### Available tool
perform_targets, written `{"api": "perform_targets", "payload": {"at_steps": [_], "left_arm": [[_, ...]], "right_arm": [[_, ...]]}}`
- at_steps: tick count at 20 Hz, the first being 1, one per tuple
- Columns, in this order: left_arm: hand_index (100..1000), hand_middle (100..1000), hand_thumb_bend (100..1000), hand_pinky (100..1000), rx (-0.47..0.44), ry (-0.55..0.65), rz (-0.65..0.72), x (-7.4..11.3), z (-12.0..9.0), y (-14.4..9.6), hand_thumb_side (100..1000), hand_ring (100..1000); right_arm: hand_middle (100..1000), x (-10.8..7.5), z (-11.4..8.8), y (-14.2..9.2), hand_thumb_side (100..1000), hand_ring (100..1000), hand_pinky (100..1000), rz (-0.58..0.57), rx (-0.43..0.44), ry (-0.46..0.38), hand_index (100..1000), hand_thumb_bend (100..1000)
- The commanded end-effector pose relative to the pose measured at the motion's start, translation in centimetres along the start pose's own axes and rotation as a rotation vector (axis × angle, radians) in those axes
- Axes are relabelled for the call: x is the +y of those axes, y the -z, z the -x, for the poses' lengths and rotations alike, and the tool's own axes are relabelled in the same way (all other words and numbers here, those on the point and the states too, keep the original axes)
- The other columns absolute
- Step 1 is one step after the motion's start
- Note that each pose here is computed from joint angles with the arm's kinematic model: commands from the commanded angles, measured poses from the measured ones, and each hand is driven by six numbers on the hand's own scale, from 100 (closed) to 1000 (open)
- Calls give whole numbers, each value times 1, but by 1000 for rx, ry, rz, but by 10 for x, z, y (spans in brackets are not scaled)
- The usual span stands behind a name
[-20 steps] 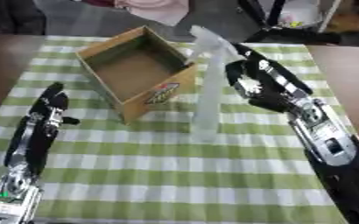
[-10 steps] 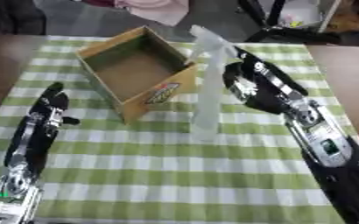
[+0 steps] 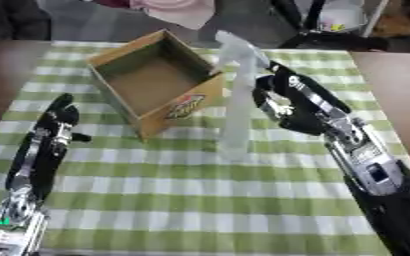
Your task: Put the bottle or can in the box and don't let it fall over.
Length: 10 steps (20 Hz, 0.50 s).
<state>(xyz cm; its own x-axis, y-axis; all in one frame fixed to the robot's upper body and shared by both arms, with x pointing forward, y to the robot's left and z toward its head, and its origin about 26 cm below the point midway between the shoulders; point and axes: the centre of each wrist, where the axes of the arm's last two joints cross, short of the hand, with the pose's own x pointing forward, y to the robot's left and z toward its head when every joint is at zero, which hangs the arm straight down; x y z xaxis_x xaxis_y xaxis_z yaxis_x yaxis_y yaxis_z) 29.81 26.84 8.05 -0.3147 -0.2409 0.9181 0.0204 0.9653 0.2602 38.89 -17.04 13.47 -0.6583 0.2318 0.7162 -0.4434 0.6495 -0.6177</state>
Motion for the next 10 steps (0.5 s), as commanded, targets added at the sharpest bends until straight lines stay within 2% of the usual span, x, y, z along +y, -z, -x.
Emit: {"api": "perform_targets", "payload": {"at_steps": [1, 10], "left_arm": [[943, 1000, 250, 618, -36, 0, 3, 2, -9, 4, 796, 1000], [943, 1000, 250, 617, -37, -2, 6, 1, -9, 4, 797, 1000]], "right_arm": [[985, -6, -10, 8, 621, 809, 844, -7, -36, -18, 1000, 100], [985, -2, -3, 18, 626, 808, 843, -17, -20, -11, 1000, 100]]}}
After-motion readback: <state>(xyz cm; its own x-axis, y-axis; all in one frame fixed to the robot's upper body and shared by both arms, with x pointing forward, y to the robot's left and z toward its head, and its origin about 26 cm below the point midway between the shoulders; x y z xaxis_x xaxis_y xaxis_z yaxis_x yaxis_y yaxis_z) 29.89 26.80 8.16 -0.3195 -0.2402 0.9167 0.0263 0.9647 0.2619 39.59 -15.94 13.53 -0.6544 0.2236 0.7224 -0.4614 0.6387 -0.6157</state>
